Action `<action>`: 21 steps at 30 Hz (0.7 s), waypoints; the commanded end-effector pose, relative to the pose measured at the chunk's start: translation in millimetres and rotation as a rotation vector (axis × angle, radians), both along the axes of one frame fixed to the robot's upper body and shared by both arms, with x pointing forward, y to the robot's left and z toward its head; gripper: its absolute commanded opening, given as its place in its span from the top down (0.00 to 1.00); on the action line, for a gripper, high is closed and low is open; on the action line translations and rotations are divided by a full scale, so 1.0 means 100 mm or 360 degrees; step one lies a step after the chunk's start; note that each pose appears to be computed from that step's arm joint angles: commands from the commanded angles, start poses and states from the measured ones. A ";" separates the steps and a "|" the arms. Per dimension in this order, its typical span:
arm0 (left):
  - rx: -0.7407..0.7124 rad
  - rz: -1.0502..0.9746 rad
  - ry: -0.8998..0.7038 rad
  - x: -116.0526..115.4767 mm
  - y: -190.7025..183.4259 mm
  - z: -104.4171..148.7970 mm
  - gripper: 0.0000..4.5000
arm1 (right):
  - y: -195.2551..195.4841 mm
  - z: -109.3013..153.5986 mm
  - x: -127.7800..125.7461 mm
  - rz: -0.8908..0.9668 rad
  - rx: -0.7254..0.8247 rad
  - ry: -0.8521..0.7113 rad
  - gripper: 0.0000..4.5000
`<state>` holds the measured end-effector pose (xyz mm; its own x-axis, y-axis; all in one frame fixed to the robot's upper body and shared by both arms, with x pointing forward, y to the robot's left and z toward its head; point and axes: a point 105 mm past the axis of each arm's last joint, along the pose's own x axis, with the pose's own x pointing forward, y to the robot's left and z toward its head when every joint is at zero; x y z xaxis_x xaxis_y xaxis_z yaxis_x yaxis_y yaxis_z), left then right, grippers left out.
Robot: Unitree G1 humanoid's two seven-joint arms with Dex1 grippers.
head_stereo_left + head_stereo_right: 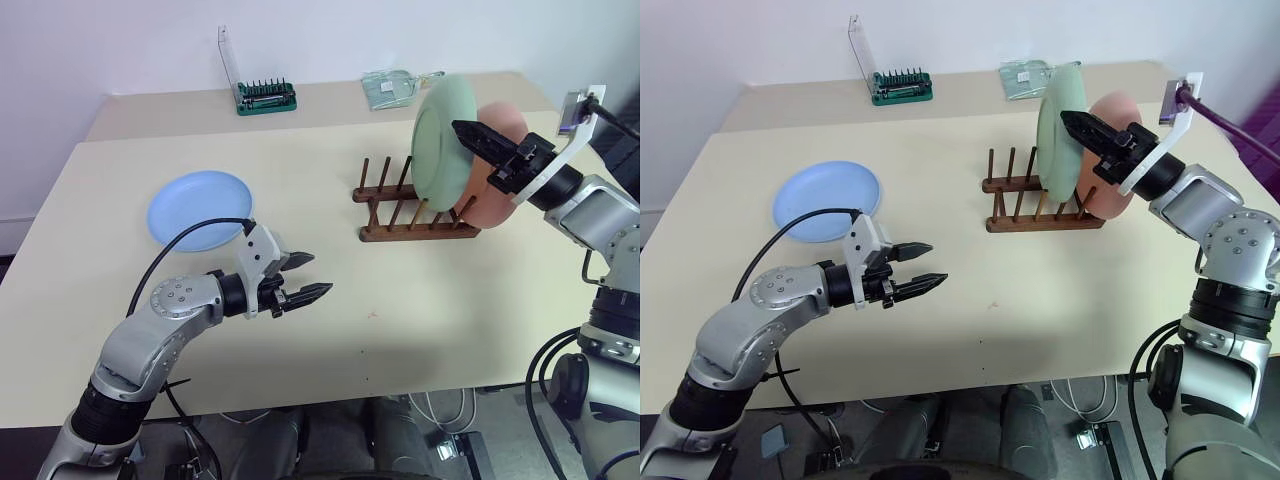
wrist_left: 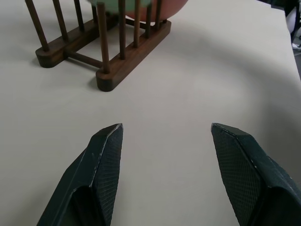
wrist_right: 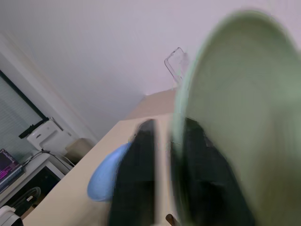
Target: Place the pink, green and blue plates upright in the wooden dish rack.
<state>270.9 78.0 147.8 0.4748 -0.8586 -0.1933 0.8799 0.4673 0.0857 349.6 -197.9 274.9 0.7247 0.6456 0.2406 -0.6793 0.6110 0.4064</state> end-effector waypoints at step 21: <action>-0.0207 0.2794 -0.0165 0.80 1.89 0.37 0.01 | 1.34 0.05 -0.51 0.0283 -0.1308 -0.1309 0.22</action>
<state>357.1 255.2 184.1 0.8153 0.5755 -0.0648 -0.5771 0.8166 -0.0092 312.0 -79.4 284.1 0.4929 0.8668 0.0756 -0.6340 0.4173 -0.6511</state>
